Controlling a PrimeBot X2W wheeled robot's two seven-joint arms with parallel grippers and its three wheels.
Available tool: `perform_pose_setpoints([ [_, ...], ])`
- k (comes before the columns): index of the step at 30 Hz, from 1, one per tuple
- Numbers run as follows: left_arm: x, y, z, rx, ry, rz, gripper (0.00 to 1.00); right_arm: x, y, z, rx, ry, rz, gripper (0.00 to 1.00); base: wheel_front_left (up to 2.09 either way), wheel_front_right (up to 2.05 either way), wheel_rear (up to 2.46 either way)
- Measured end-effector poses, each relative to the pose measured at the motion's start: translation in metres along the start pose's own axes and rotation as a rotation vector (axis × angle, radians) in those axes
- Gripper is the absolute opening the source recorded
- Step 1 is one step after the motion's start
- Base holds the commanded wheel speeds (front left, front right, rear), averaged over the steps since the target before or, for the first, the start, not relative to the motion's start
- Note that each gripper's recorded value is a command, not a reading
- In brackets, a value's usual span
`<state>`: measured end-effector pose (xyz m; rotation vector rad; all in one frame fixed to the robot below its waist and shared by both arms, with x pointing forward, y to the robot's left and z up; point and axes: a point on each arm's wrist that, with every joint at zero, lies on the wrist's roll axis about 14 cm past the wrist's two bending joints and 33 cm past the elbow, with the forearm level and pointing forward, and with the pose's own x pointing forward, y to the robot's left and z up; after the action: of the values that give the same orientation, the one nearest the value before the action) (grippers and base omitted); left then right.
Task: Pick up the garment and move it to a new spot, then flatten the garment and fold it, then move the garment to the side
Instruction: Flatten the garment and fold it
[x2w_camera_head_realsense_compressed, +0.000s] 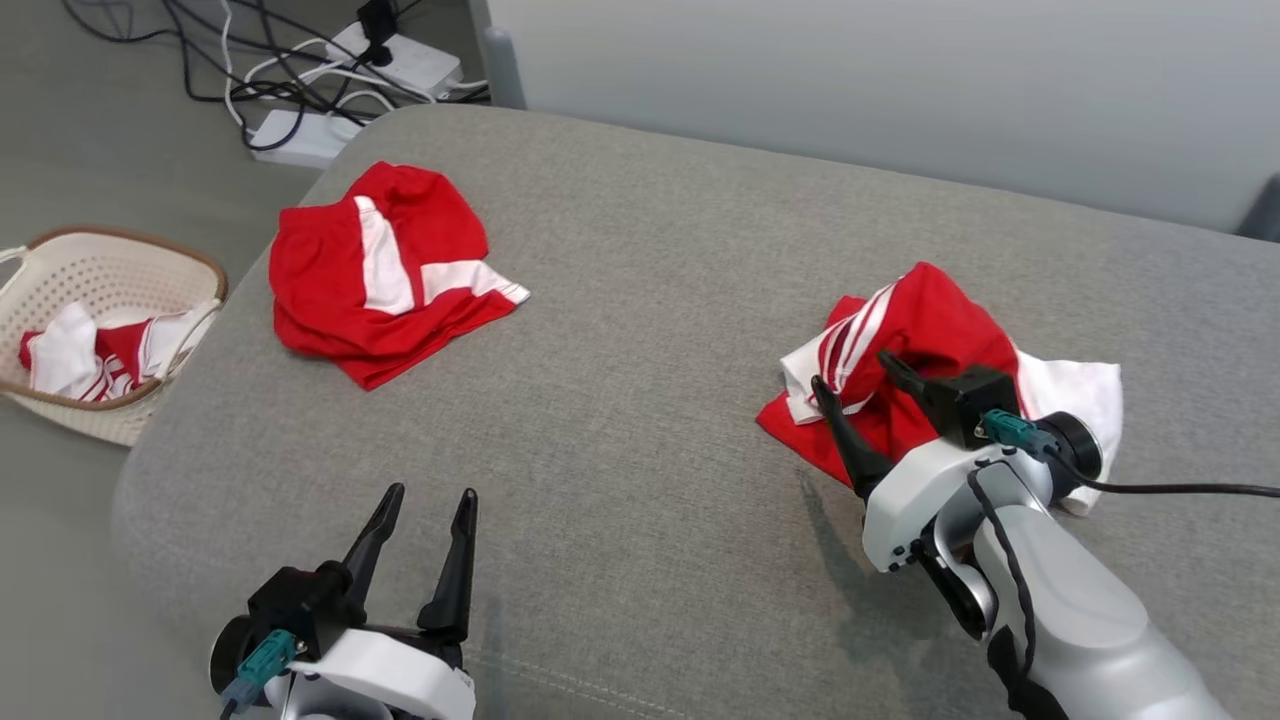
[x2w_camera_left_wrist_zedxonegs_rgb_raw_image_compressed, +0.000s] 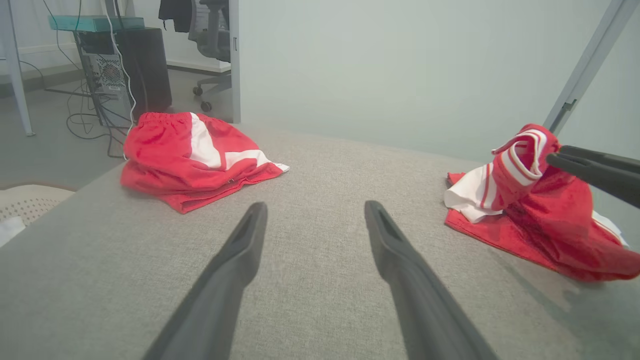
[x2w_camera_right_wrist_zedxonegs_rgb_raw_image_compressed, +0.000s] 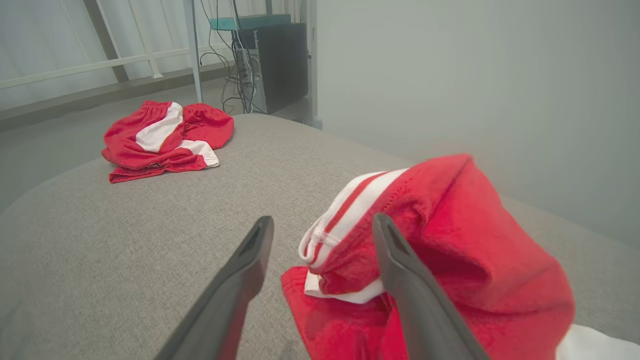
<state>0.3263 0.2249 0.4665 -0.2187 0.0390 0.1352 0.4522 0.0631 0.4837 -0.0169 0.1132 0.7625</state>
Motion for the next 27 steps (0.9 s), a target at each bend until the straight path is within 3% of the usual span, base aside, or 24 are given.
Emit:
perform_pose_setpoints([
  [8, 0.001, 0.015, -0.003, -0.008, 0.017, 0.055, 1.0, 0.022, -0.009, -0.034, -0.004, 0.094, -0.009, 1.0, 0.0, 0.0, 0.0],
  [9, 0.001, 0.016, -0.003, -0.007, 0.017, 0.056, 1.0, 0.022, -0.011, -0.038, -0.007, 0.104, -0.014, 0.85, 0.0, 0.0, 0.0],
  [10, 0.001, 0.016, -0.003, -0.008, 0.019, 0.058, 1.0, 0.022, -0.012, -0.04, -0.01, 0.109, -0.017, 0.45, 0.0, 0.0, 0.0],
  [11, 0.001, 0.016, -0.004, -0.012, 0.02, 0.059, 1.0, 0.023, -0.014, -0.04, -0.009, 0.109, -0.022, 0.29, 0.0, 0.0, 0.0],
  [12, 0.001, 0.015, -0.004, -0.013, 0.021, 0.056, 1.0, 0.023, -0.015, -0.039, -0.009, 0.107, -0.026, 0.0, 0.0, 0.0, 0.0],
  [20, 0.001, 0.004, -0.003, -0.016, 0.015, 0.018, 1.0, 0.03, -0.001, -0.007, 0.025, 0.008, 0.008, 0.0, 0.0, 0.0, 0.0],
  [24, 0.002, -0.002, -0.002, -0.02, 0.012, -0.001, 1.0, 0.034, 0.02, 0.031, 0.032, -0.101, 0.076, 0.0, 0.0, 0.0, 0.0],
  [27, 0.003, -0.011, -0.004, -0.026, 0.018, -0.031, 1.0, 0.04, 0.032, 0.083, 0.008, -0.231, 0.123, 0.0, 0.0, 0.0, 0.0],
])
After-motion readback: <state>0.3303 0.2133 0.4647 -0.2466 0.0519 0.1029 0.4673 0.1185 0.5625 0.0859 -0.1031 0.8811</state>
